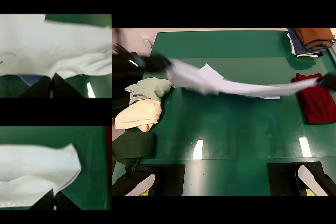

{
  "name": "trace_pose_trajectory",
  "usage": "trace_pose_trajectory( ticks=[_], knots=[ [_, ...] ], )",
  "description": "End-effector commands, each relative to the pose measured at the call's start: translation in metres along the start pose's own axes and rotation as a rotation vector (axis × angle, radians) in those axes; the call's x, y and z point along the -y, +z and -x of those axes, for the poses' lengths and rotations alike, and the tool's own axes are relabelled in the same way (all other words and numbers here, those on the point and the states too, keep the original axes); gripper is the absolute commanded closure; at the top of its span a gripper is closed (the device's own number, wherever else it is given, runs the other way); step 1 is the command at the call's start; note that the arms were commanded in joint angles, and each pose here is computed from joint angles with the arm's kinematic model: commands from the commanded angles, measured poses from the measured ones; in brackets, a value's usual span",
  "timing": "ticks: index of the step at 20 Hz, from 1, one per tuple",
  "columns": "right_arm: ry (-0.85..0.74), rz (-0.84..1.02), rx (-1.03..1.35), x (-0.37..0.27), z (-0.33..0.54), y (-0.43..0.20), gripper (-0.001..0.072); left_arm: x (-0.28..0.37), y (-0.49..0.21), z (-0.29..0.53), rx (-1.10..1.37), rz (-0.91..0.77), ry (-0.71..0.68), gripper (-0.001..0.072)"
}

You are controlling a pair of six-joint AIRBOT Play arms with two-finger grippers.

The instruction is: Fold the shirts.

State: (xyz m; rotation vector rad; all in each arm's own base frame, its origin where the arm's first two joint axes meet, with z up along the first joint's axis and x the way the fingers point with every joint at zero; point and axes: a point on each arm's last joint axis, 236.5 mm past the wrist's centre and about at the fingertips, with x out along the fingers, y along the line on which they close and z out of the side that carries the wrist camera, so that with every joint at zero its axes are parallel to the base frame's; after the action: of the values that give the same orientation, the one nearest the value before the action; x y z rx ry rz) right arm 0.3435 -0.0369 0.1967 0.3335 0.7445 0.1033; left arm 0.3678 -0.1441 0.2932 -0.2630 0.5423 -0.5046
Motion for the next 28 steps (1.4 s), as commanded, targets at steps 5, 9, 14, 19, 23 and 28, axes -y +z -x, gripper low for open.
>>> trace_pose_trajectory(
  ticks=[5, 9, 14, 19, 23, 28],
  knots=[
    [-0.152, 0.328, 0.581, -0.106, 0.230, 0.114, 0.0694, 0.140, 0.165, 0.275, 0.742, -0.363, -0.007, 0.0685],
    [-0.143, 0.353, 0.572, -0.125, 0.255, 0.116, 0.0695, 0.130, 0.172, 0.279, 0.769, -0.350, 0.037, 0.0685],
    [-0.102, 0.243, 0.369, -0.088, 0.186, 0.122, 0.0695, 0.027, 0.122, 0.131, 0.348, -0.207, 0.194, 0.0684],
    [-0.070, 0.162, -0.170, -0.036, -0.011, 0.052, 0.0695, -0.082, -0.004, -0.045, -0.164, -0.003, 0.261, 0.0683],
    [-0.126, 0.120, -0.515, 0.009, -0.127, -0.030, 0.0695, -0.153, -0.106, -0.146, -0.429, 0.113, 0.305, 0.0683],
    [-0.090, 0.045, -0.521, 0.030, -0.205, -0.023, 0.0695, -0.185, -0.124, -0.208, -0.396, 0.177, 0.299, 0.0683]
  ],
)
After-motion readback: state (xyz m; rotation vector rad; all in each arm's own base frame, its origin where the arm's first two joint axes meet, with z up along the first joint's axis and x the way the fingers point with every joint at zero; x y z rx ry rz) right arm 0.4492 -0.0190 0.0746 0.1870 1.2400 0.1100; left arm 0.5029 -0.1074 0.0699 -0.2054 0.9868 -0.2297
